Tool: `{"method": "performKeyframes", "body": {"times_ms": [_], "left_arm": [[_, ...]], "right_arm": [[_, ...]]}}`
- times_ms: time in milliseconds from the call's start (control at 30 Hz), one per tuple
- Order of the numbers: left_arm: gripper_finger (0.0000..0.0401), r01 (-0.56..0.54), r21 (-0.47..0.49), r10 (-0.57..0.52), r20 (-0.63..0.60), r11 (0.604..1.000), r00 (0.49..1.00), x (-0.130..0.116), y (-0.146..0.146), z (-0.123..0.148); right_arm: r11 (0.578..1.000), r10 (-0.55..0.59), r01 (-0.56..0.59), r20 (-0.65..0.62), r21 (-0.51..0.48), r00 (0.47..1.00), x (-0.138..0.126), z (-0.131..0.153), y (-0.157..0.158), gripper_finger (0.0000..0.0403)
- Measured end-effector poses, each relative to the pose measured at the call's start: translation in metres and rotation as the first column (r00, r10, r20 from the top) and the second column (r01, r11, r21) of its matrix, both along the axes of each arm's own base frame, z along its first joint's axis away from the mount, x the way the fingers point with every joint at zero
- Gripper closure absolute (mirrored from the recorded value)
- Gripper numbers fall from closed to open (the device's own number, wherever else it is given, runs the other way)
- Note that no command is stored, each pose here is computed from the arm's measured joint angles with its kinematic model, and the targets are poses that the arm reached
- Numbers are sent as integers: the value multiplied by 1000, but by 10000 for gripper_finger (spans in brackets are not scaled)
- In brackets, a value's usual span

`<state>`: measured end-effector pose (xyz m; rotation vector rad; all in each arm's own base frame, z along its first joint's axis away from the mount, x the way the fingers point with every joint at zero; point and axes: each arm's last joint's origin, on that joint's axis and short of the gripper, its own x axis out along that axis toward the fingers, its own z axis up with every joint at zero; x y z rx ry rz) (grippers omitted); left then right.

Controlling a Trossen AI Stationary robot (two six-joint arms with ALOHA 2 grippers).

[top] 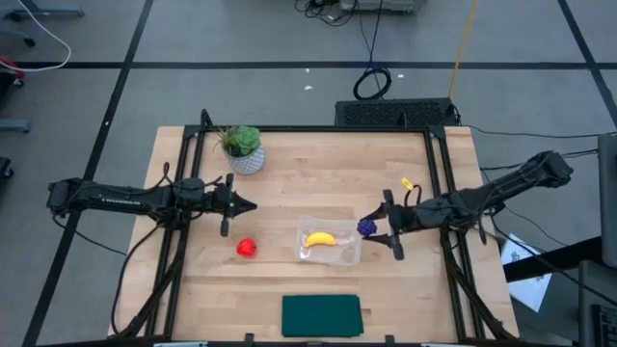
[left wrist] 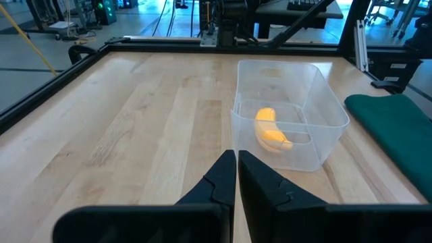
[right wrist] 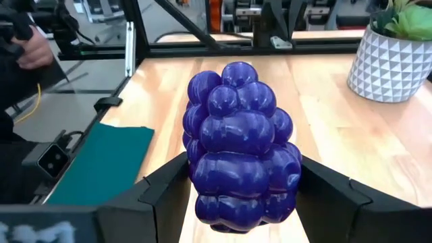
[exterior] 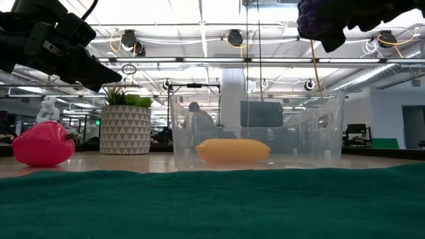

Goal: Pick and placing Produce into tupperware
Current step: Put the grapes into the transparent bin

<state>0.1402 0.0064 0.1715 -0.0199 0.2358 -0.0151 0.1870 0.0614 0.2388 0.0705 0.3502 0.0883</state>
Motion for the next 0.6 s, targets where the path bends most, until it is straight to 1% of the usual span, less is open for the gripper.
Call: {"method": "performKeyframes", "body": {"times_ms": [167, 400, 467, 600], "left_arm": [[377, 0, 0, 0, 0, 1000, 1000, 0, 0, 0], [377, 0, 0, 0, 0, 1000, 1000, 0, 0, 0], [377, 0, 0, 0, 0, 1000, 1000, 0, 0, 0], [377, 0, 0, 0, 0, 1000, 1000, 0, 0, 0]], "right_arm": [[1000, 1, -1, -14, -9, 1000, 7, 7, 3, 181], [1000, -14, 14, -44, -17, 999, 11, 5, 1, 181], [1000, -27, 28, -48, 0, 998, 12, 5, -1, 181], [998, -6, 10, -63, 63, 998, 14, 5, -6, 181]]}}
